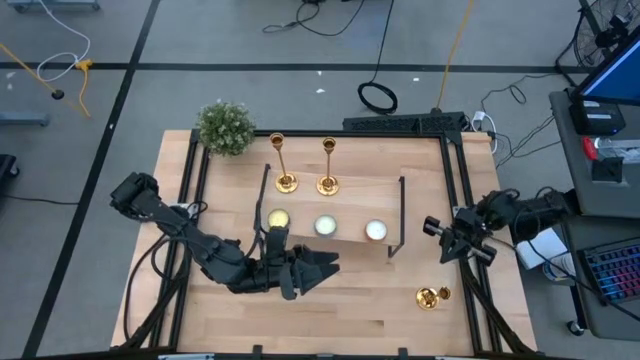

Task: Pick & Place candle stick holders
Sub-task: Put the gold candle holder onto the shelf

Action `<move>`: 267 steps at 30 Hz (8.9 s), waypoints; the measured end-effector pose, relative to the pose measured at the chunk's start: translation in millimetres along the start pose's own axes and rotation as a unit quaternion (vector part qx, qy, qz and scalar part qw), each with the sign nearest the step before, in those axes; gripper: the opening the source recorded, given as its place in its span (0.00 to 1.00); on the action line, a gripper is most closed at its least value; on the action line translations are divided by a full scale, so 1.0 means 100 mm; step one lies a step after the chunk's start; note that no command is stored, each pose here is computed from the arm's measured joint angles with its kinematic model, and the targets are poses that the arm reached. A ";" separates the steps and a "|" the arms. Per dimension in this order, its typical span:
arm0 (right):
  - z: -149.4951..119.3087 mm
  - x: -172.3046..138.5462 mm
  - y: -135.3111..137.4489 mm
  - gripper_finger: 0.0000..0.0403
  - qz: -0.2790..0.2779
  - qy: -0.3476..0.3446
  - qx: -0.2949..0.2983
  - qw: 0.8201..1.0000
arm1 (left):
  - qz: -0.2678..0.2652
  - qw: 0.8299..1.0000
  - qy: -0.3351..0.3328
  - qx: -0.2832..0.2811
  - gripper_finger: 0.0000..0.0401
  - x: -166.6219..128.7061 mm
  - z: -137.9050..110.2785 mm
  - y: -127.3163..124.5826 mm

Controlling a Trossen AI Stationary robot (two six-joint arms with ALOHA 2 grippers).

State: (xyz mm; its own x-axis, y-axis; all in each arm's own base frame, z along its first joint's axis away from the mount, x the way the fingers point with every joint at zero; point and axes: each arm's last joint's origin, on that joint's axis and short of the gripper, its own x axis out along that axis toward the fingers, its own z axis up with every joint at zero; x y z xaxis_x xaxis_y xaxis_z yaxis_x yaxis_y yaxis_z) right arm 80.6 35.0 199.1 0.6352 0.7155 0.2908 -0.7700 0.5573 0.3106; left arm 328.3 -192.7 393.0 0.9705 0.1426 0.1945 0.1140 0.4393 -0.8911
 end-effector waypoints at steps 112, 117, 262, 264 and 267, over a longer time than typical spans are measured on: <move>0.41 0.89 0.43 0.00 -0.262 -0.049 0.227 0.937 | -0.028 0.970 0.221 0.103 0.99 -0.16 -0.31 0.07; 0.34 0.86 0.54 0.00 -0.296 -0.068 0.268 0.915 | -0.027 0.970 0.220 0.100 0.99 -0.16 -0.31 0.07; 0.28 1.54 0.70 0.59 -0.567 0.369 0.541 0.499 | -0.014 0.966 0.207 0.152 0.99 -0.26 -0.40 0.04; 0.28 1.54 0.68 0.58 -0.568 0.369 0.539 0.502 | -0.015 0.966 0.209 0.151 0.99 -0.27 -0.41 0.03; 0.29 1.54 0.64 0.57 -0.569 0.369 0.535 0.504 | -0.018 0.965 0.212 0.152 0.99 -0.29 -0.42 0.02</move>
State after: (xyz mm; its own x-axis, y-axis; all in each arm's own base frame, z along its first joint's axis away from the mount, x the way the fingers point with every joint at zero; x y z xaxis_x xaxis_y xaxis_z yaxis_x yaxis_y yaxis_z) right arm 131.0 168.0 290.2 0.1305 0.3704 -0.9197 0.7909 0.5205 0.3218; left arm 309.0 -233.6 368.0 0.9743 -0.2245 -0.0201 0.1435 0.6864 -0.7129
